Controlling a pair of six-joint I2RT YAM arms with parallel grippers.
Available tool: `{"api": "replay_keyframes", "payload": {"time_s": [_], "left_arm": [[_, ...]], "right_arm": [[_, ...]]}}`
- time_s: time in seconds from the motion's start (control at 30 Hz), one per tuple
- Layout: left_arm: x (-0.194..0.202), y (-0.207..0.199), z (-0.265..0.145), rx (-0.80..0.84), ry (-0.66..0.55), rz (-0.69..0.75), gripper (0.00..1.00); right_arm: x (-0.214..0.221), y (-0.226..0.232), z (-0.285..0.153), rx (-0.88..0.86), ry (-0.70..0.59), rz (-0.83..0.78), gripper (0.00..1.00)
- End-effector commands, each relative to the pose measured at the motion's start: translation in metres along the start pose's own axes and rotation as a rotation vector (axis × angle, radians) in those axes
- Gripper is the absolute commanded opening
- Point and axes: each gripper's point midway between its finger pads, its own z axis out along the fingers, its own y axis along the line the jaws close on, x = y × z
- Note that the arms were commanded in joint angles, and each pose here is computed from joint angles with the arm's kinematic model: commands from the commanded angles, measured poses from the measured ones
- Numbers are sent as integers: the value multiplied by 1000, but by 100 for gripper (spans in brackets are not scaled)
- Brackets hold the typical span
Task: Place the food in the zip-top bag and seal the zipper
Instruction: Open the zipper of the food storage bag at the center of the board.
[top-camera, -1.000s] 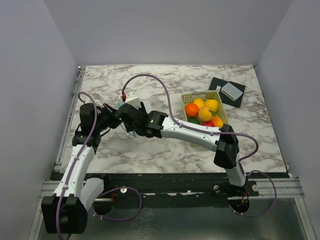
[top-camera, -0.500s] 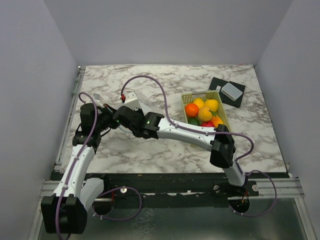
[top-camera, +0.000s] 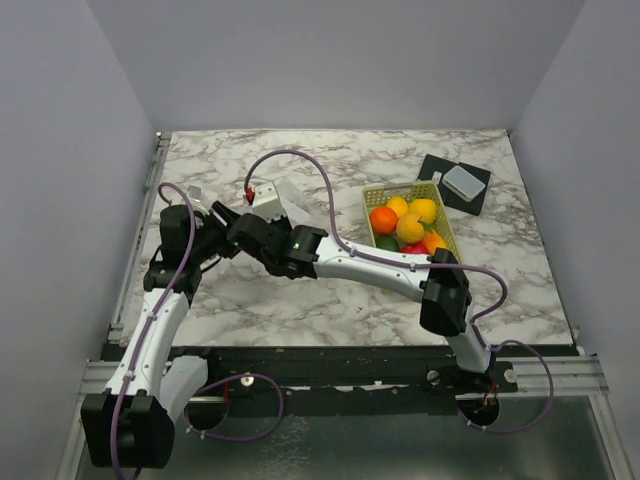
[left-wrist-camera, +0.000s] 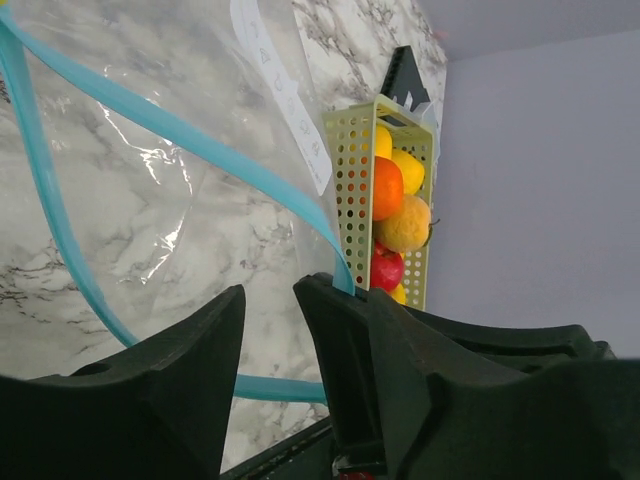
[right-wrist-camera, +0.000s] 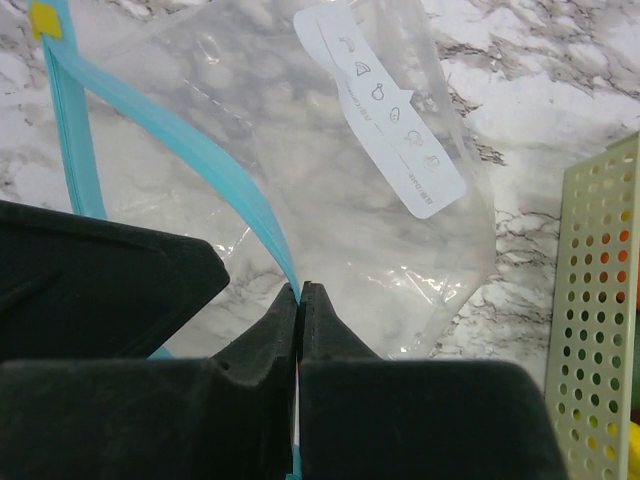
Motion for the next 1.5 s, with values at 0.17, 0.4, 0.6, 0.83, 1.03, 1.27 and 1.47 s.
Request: {"api": "replay_keyframes", "payload": {"time_s": [0.17, 0.4, 0.6, 0.83, 1.03, 1.27, 1.47], "left_arm": [[-2, -22, -13, 23, 28, 122, 59], [5, -14, -15, -5, 53, 118, 59], [9, -7, -15, -21, 62, 104, 59], [8, -2, -12, -43, 62, 88, 60], [3, 0, -7, -59, 54, 82, 60], [8, 13, 0, -89, 73, 67, 60], [10, 20, 5, -104, 81, 52, 58]], "right_arm": [[-7, -35, -1, 90, -25, 2, 1], [-23, -48, 0, 76, -33, 49, 1], [-39, -53, -6, 54, -48, 96, 1], [-48, -49, -13, 13, -57, 133, 1], [-51, -44, -17, -23, -56, 167, 1], [-53, -39, -22, -63, -57, 209, 1], [-53, -38, -22, -70, -56, 218, 1]]}}
